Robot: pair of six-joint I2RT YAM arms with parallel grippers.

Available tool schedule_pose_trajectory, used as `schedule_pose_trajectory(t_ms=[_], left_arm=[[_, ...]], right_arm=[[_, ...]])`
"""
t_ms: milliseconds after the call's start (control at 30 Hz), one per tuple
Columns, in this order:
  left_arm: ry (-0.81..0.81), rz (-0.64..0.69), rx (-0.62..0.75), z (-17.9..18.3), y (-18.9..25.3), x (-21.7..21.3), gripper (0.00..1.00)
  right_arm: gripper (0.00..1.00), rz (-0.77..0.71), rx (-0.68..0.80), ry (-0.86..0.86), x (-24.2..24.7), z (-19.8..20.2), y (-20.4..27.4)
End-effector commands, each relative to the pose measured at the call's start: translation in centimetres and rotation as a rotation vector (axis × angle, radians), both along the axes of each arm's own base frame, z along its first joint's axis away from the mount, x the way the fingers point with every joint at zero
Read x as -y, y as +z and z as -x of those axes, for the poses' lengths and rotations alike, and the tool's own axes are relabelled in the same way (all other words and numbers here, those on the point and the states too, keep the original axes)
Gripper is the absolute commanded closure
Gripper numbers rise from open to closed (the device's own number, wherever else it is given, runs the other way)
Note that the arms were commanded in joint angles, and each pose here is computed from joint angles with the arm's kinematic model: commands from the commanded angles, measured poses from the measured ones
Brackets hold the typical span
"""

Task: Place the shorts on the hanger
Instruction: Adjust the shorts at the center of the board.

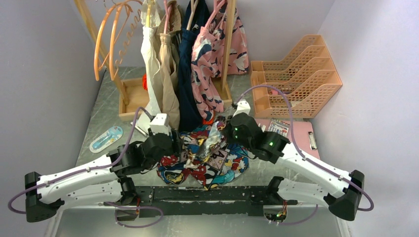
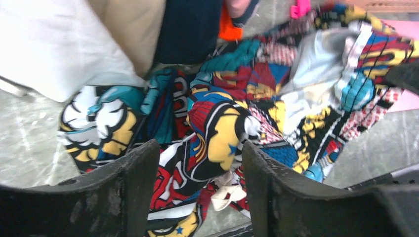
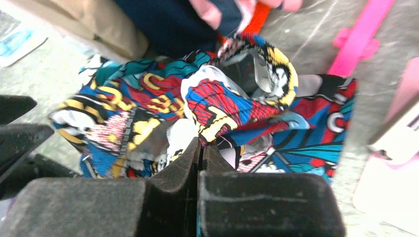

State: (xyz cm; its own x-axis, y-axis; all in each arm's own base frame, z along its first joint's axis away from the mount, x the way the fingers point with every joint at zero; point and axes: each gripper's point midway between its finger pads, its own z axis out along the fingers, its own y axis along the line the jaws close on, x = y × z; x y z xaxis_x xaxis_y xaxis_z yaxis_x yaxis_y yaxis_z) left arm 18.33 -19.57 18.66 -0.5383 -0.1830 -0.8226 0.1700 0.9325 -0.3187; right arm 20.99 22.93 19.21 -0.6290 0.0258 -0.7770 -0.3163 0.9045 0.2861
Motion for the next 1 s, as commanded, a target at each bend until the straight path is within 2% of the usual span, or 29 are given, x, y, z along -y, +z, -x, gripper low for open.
schedule_pose_trajectory(t_ms=[0, 100, 267, 467, 700, 967], left_arm=[[-0.134, 0.024, 0.011, 0.3, 1.0, 3.1, 0.28], [-0.141, -0.001, -0.013, 0.3, 0.4, 3.5, 0.22], [-0.194, -0.03, -0.019, 0.5, 0.2, 4.4, 0.2], [-0.373, -0.044, -0.022, 1.2, 0.2, 8.3, 0.21], [-0.52, -0.126, -0.075, 1.5, -1.0, 12.3, 0.18], [-0.564, -0.264, -0.104, 1.1, -3.8, 14.1, 0.17]], right_arm=[[1.0, 0.233, 0.029, -0.074, 4.7, -0.7, -1.8], [1.0, 0.223, -0.043, -0.096, 5.2, 0.0, -4.6], [1.0, 0.177, -0.126, -0.131, 5.7, 1.0, -8.0], [1.0, 0.14, -0.137, -0.163, 5.9, 1.3, -8.5], [1.0, 0.107, -0.118, -0.17, 6.1, 1.4, -7.9], [1.0, 0.075, -0.09, -0.179, 6.3, 1.4, -7.0]])
